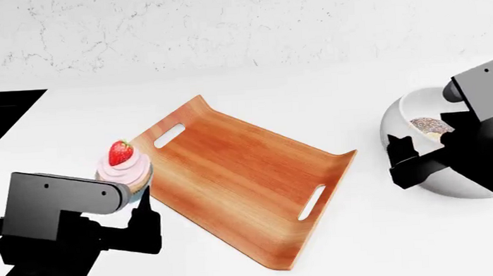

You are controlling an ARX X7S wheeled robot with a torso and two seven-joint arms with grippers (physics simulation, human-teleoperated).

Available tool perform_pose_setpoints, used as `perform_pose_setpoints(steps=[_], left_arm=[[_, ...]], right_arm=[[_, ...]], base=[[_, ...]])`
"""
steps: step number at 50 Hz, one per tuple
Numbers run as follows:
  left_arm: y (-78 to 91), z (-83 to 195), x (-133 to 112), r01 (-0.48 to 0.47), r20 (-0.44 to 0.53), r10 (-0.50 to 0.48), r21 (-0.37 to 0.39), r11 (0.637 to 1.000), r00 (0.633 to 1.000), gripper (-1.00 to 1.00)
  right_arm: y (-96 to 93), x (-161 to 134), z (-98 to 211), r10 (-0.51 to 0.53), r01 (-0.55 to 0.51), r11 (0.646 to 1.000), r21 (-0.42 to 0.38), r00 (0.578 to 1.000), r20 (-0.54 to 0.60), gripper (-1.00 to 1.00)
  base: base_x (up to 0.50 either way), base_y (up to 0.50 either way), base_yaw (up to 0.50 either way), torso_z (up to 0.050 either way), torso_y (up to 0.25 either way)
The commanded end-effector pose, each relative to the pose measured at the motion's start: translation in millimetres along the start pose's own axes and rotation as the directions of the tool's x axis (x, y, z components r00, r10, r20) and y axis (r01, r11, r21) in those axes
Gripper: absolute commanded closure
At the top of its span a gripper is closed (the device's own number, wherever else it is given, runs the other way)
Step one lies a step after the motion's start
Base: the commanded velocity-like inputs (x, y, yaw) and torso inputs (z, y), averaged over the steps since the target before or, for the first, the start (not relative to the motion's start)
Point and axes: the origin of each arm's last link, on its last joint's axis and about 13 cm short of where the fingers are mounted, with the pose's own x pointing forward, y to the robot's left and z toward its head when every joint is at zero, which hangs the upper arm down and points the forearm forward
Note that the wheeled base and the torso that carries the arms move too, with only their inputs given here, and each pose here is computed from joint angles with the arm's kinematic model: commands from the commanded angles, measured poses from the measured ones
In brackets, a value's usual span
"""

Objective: Pick up the bowl with donut and place it on the tray. Pick up the cupcake and place it on the tray.

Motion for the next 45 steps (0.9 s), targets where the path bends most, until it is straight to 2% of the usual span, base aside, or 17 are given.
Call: perform_pose_setpoints(steps=[1,14,45], left_arm=[[0.1,-1.0,1.9,-0.002,-0.002,0.002,-0.013,1.000,1.000,1.00],[0.0,-1.1,4.7,0.001,-0.004,-0.001,-0.014,1.000,1.000,1.00],[2.0,-4.5,8.2,-0.005,-0.017,0.004,-0.021,1.000,1.000,1.00]], right_arm=[[-5.2,2.2,-1.4,-0.034,0.034,0.999,0.004,0.999,-0.021,-1.00],[-10.6,5.8,2.6,-0.063,0.064,0.998,0.005,0.997,-0.044,-1.00],[-5.6,27.8,-6.2,-0.045,0.041,0.999,-0.033,0.989,-0.138,-1.00]], base=[[0.00,0.00,0.00,0.000,0.000],[0.00,0.00,0.00,0.000,0.000],[0.00,0.00,0.00,0.000,0.000]])
